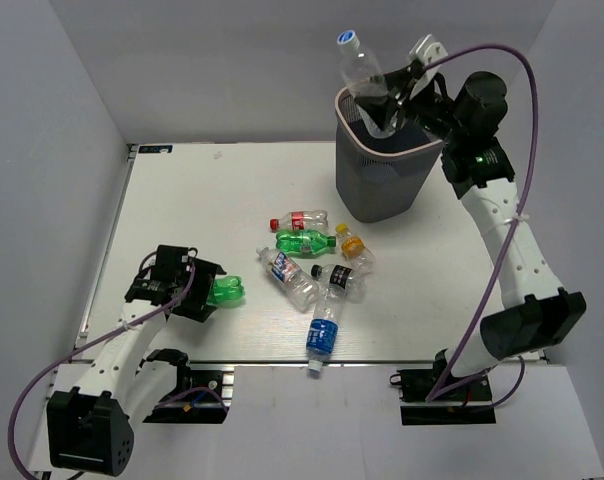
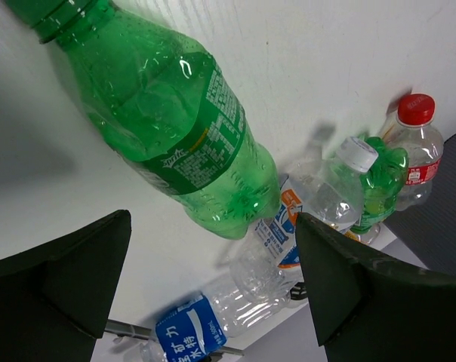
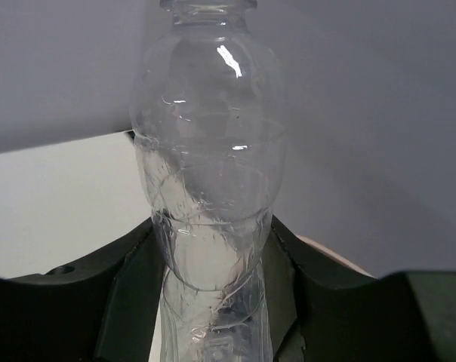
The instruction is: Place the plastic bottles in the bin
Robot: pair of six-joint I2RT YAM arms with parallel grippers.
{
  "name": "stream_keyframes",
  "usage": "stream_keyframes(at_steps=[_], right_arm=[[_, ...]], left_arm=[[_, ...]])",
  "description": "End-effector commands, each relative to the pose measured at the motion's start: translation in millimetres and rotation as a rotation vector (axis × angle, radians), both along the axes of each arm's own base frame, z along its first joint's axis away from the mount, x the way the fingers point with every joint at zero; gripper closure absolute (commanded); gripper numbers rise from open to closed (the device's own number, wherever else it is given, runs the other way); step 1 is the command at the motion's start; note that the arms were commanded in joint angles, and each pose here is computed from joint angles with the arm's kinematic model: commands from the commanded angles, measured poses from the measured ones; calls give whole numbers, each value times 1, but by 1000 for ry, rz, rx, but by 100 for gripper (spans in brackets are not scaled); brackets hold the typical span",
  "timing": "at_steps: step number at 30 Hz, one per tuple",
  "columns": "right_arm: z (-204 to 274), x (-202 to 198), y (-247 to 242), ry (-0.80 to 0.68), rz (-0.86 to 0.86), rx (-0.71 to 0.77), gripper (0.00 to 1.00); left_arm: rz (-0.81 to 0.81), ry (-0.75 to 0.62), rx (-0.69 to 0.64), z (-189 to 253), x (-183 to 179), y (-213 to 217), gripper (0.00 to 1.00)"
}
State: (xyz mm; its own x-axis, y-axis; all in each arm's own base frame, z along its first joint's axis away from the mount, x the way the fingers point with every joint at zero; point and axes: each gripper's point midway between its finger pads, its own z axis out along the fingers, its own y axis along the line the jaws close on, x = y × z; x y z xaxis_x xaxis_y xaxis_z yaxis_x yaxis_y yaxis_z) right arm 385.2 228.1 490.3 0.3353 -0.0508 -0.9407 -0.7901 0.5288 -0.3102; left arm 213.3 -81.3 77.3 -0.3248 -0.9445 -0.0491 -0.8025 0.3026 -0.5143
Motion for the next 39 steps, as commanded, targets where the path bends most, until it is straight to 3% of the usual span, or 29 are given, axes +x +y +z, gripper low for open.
stream_keyframes(at_steps=[1, 3, 4, 5, 8, 12, 16, 19, 24, 26, 27, 28, 29, 31, 32, 33, 39], right_arm=[[37, 47, -29, -88, -248, 137, 76], [28, 62, -35, -100, -300, 100, 64], [-16, 91, -32, 8, -326, 47, 51], [-14, 92, -33, 11, -331, 35, 25], [-30, 100, -40, 62, -351, 0, 10], [-27, 83, -47, 51, -332, 22, 10], [-34, 36, -37, 82, -172, 14, 10], [-58, -8, -23, 134, 1, -27, 17], [-127, -97, -2, 332, 415, -110, 35], [-144, -113, -3, 323, 468, -137, 39], [-164, -129, -4, 421, 507, -143, 39], [-169, -135, -5, 406, 511, -162, 36], [-179, -133, -7, 277, 496, -230, 33], [-212, -147, -13, 359, 489, -275, 25], [-224, -142, -17, 245, 466, -360, 22], [-239, -155, -21, 302, 481, -388, 21], [-314, -188, -35, 312, 555, -563, 22]], left_arm=[[27, -15, 13, -5, 6, 3, 1], [27, -21, 12, -8, 8, 3, 1], [27, -23, 12, -10, 8, 3, 1], [27, -8, 14, -14, 9, 3, 1], [27, 6, 16, -21, 11, 2, 1], [38, 35, 41, -33, 11, 6, 1], [53, 26, 66, -38, 16, 11, 3], [58, 58, 82, -44, 17, 13, 17], [19, 77, 83, -48, 13, 10, 54], [-33, 5, 93, -30, 23, 8, 68], [-57, -25, 104, -21, 27, 7, 72], [-91, -115, 105, 6, 40, 4, 75], [-168, -171, 131, 21, 44, 1, 77], [-277, -366, 149, 73, 68, -12, 82], [-391, -515, 140, 103, 79, -27, 82], [-449, -622, 135, 132, 86, -38, 84], [-722, -1099, 41, 247, 108, -99, 87]])
